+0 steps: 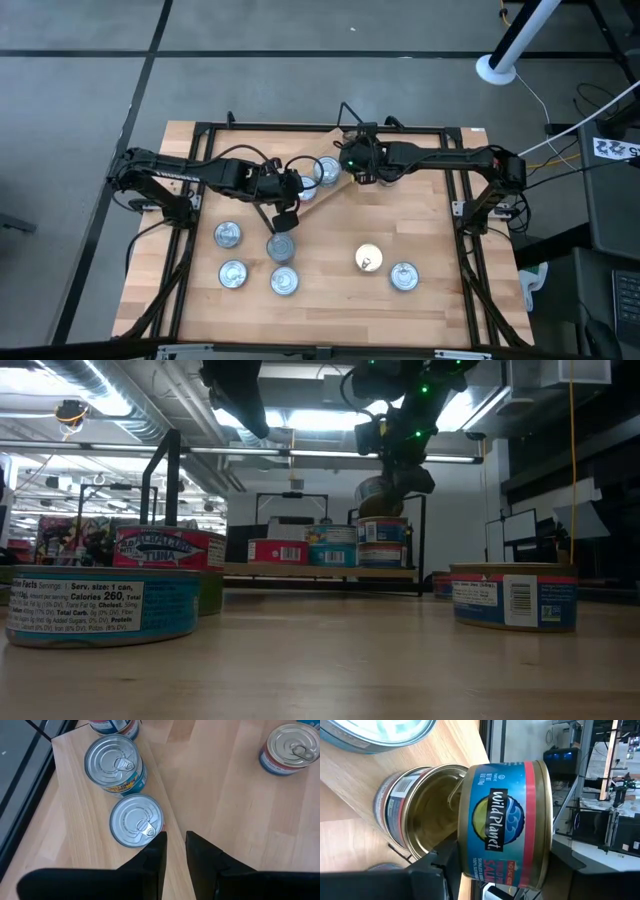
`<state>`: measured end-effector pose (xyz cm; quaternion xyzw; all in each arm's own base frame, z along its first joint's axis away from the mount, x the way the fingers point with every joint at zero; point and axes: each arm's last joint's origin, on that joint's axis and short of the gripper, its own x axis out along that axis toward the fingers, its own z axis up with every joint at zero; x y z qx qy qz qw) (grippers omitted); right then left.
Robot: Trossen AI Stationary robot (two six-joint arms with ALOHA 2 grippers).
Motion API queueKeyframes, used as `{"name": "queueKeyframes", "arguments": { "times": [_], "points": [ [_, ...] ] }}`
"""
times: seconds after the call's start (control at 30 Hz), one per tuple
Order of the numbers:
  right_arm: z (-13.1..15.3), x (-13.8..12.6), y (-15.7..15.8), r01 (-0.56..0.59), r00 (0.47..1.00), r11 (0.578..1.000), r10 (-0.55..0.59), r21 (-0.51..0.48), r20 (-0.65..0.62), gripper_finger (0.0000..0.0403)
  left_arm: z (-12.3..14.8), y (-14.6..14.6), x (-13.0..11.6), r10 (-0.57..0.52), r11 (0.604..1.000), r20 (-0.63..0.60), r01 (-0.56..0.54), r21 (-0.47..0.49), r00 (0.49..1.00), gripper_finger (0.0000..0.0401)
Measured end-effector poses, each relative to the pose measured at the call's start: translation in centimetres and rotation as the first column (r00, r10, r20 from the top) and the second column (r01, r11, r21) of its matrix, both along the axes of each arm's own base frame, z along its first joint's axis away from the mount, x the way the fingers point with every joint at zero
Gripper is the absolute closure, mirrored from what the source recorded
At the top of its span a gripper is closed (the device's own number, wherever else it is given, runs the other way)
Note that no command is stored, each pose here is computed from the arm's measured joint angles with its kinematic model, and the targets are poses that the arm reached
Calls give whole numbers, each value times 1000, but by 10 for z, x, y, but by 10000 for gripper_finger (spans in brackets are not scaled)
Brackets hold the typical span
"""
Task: Stack canned seafood by type on shelf
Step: Stack the blue pink tuna can on top of the blue pink tuna cans on the shelf
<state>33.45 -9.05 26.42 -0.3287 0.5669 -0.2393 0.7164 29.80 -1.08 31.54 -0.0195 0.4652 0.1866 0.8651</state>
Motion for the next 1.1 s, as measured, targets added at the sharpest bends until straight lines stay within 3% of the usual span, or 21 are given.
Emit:
{"name": "queueKeyframes", "arguments": {
  "times": [0.47,0.83,1.1],
  "points": [
    [-1,0,1,-22,1000,999,22,32,-3,214,0,0,0,8,1000,3,-8,-5,1000,334],
    [-2,0,1,-27,1000,999,28,43,-8,144,0,0,0,8,1000,3,-8,-5,1000,334],
    [-3,-2,2,-26,999,999,28,48,-31,135,0,0,0,8,1000,3,-8,-5,1000,334]
  ]
}}
